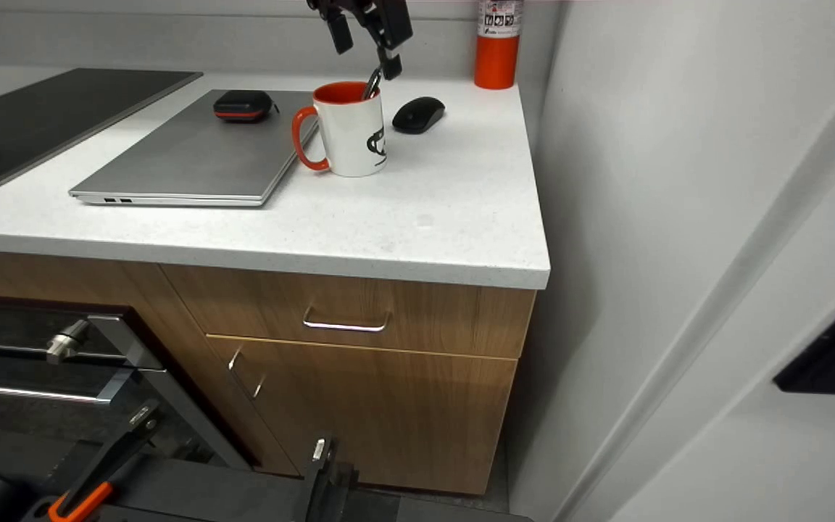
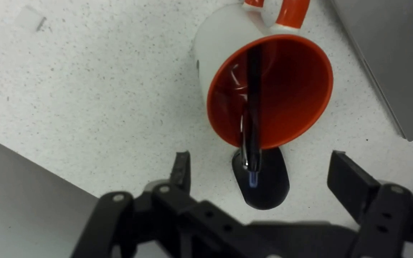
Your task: Put the pen on the countertop
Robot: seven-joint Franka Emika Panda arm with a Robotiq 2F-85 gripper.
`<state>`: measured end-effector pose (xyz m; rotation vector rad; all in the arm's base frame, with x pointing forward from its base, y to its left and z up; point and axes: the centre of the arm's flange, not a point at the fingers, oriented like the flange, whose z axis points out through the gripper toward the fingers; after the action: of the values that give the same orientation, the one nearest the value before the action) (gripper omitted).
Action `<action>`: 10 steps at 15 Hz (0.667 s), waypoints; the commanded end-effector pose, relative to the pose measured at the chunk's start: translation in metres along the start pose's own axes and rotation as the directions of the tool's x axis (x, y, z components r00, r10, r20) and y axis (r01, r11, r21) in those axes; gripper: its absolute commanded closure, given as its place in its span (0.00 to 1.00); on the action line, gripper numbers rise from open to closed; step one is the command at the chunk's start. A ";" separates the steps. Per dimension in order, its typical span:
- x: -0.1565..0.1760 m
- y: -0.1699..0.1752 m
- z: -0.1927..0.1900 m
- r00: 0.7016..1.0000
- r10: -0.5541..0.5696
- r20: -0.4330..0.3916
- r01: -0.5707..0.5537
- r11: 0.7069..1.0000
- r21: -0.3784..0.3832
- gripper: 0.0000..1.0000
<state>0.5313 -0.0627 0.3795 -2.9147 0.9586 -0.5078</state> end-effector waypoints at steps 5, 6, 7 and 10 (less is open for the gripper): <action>0.001 -0.003 0.013 1.000 -0.008 0.011 0.008 1.000 -0.016 0.00; 0.001 -0.002 0.015 1.000 -0.009 0.010 0.009 1.000 -0.007 0.00; 0.001 -0.002 0.016 1.000 -0.009 0.009 0.009 1.000 -0.006 0.00; 0.001 -0.002 0.018 1.000 -0.006 0.000 0.006 1.000 0.004 0.28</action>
<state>0.5325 -0.0624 0.3639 -2.9291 0.9559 -0.4659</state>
